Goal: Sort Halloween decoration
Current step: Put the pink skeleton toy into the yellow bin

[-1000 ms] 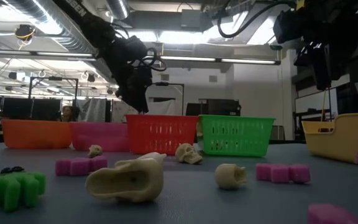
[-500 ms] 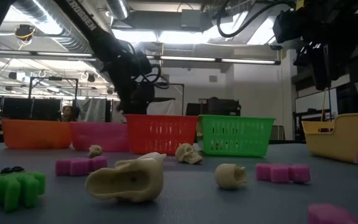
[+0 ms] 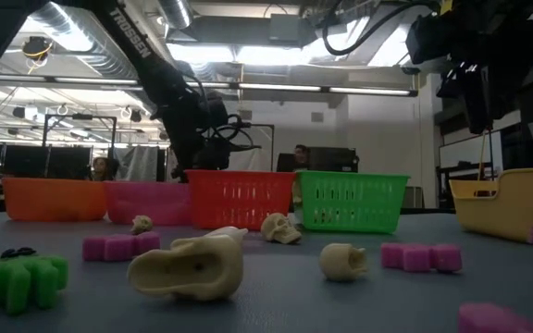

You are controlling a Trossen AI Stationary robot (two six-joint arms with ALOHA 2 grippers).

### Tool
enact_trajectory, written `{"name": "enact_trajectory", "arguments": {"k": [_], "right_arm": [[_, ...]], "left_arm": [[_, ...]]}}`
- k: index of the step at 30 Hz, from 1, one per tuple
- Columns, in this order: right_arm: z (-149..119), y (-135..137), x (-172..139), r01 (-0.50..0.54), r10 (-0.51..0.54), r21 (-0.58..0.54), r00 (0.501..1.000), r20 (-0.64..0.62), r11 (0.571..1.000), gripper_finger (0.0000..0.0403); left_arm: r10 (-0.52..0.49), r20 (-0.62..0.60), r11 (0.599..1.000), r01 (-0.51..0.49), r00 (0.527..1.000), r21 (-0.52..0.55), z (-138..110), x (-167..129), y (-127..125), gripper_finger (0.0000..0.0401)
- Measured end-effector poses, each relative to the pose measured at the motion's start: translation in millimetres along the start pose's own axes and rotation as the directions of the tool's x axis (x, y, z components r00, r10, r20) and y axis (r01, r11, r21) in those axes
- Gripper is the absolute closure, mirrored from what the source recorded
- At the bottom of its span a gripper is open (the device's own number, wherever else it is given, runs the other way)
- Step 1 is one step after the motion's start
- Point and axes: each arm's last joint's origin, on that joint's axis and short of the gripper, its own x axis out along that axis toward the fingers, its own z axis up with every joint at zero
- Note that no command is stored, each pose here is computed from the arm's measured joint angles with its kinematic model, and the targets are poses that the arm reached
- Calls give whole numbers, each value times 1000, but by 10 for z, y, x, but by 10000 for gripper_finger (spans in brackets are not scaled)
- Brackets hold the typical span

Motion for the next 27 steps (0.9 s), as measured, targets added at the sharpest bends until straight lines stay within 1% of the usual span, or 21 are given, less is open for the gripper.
{"name": "enact_trajectory", "arguments": {"k": [3, 6, 16, 27], "right_arm": [[0, 0, 0, 0, 0, 0, 1000, 0, 1000, 207], [1, 0, 0, 0, 0, 0, 1000, 1, 1000, 207], [38, 13, -1, -13, 14, -6, 999, 39, 1000, 207], [45, 15, -1, -16, 16, -7, 999, 46, 1000, 207]], "left_arm": [[2, 0, 1000, -2, 1000, 0, 0, 1, 1, 198], [19, -1, 1000, -19, 1000, 0, 1, 1, 6, 208], [29, -1, 1000, -29, 1000, 0, 1, 1, 9, 268], [30, -1, 1000, -30, 1000, 0, 1, 1, 9, 317]]}}
